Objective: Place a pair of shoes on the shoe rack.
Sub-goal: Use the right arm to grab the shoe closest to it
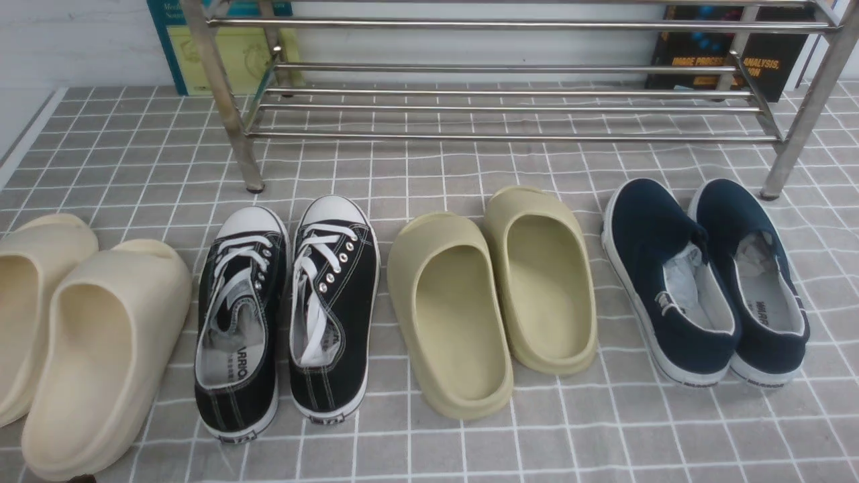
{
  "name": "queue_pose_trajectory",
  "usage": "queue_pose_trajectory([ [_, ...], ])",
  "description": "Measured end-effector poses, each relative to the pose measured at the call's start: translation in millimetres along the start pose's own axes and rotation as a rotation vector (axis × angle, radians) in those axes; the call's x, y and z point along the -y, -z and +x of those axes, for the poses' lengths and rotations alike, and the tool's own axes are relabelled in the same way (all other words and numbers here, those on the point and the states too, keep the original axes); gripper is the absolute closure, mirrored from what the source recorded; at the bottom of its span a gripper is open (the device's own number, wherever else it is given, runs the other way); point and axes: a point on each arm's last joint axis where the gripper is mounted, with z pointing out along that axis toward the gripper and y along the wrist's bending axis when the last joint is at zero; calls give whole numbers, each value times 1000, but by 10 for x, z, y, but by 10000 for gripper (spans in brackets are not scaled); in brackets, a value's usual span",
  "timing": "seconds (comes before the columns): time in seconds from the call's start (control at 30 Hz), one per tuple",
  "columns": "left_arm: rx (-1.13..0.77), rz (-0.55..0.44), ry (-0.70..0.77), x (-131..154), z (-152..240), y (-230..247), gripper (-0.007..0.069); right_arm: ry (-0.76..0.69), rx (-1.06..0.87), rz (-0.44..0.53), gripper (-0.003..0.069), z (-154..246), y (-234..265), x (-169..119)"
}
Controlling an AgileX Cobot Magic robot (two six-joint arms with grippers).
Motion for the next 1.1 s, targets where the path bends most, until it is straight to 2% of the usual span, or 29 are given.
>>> queue_pose_trajectory([
  [1.1, 0, 0, 0, 0, 0, 0, 580, -23, 0, -6, 472, 0, 0, -5],
])
